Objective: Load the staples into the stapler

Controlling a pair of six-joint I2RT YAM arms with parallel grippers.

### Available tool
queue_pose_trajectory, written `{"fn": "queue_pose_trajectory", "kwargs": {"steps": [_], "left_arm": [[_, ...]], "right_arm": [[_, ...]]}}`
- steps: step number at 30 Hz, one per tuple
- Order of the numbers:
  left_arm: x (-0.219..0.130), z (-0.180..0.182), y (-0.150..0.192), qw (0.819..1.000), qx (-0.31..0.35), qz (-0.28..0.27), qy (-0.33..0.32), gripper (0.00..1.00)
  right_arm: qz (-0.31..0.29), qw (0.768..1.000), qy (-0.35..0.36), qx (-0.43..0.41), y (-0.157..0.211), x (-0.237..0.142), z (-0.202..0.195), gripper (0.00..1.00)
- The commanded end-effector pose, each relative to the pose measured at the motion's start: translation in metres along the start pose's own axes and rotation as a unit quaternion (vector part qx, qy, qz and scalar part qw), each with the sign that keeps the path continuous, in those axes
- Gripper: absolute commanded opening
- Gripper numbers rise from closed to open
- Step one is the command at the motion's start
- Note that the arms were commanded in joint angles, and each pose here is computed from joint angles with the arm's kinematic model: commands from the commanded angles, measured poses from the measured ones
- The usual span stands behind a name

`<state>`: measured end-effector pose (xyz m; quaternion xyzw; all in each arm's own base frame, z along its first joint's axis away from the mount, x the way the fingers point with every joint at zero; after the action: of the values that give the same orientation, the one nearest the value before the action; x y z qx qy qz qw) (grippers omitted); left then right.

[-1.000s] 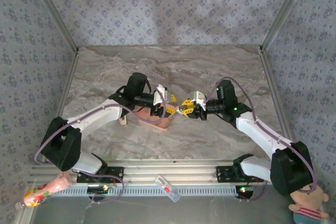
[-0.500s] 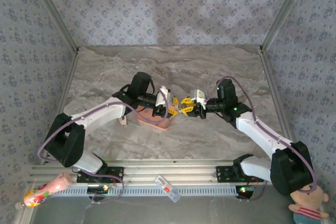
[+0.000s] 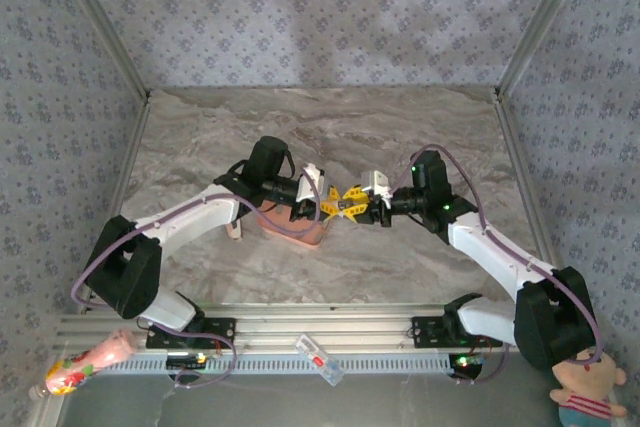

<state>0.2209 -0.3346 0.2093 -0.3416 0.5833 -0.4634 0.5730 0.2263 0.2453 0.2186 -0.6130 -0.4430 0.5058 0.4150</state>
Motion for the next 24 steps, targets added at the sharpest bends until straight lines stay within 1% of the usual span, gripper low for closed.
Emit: {"fn": "queue_pose_trajectory", "kwargs": {"steps": [1,3,5,7,9,11,14,16,18,24], "left_arm": [[0.000,-0.008,-0.012,1.000,0.010,-0.006,0.024,0.21],[-0.002,-0.004,-0.007,1.000,0.005,0.015,0.009,0.19],[-0.005,0.004,0.001,0.999,0.000,0.047,-0.022,0.17],[-0.008,0.010,0.011,0.996,0.005,0.079,-0.049,0.15],[-0.012,0.015,0.021,0.991,0.009,0.109,-0.072,0.12],[-0.015,0.018,0.030,0.987,0.013,0.135,-0.085,0.12],[-0.017,0.023,0.040,0.982,0.016,0.158,-0.098,0.11],[-0.017,0.024,0.042,0.981,0.015,0.163,-0.100,0.11],[-0.016,0.024,0.043,0.981,0.015,0.164,-0.099,0.11],[-0.014,0.021,0.045,0.981,0.013,0.169,-0.093,0.10]], "right_arm": [[-0.007,1.000,0.008,0.004,-0.005,0.000,-0.004,0.23],[-0.007,0.999,0.029,0.026,-0.003,-0.001,-0.007,0.34],[-0.010,0.994,0.070,0.080,0.001,-0.005,-0.014,0.50],[-0.011,0.981,0.111,0.158,0.005,-0.009,-0.023,0.59],[0.000,0.959,0.141,0.245,0.011,-0.012,-0.029,0.65],[0.024,0.930,0.162,0.329,0.022,-0.014,-0.030,0.67],[0.047,0.888,0.176,0.422,0.032,-0.012,-0.027,0.68],[0.048,0.876,0.149,0.457,0.033,-0.004,-0.018,0.70],[0.056,0.865,0.141,0.479,0.036,0.005,-0.014,0.69],[0.073,0.855,0.139,0.494,0.044,0.022,-0.016,0.67]]}}
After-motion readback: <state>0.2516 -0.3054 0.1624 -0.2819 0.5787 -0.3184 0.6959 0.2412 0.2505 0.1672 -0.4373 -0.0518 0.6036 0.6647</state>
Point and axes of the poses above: each hand's point on the last joint's axis, 136 mm out from that joint toward the fingers, its own x axis out along the fingers, its own z axis along the line the jaws close on, y = z × x, the point moved 1 cm from there along -x, back along the fingers, and after that the axes turned 1 degree about -x, right-handed, at the moved point
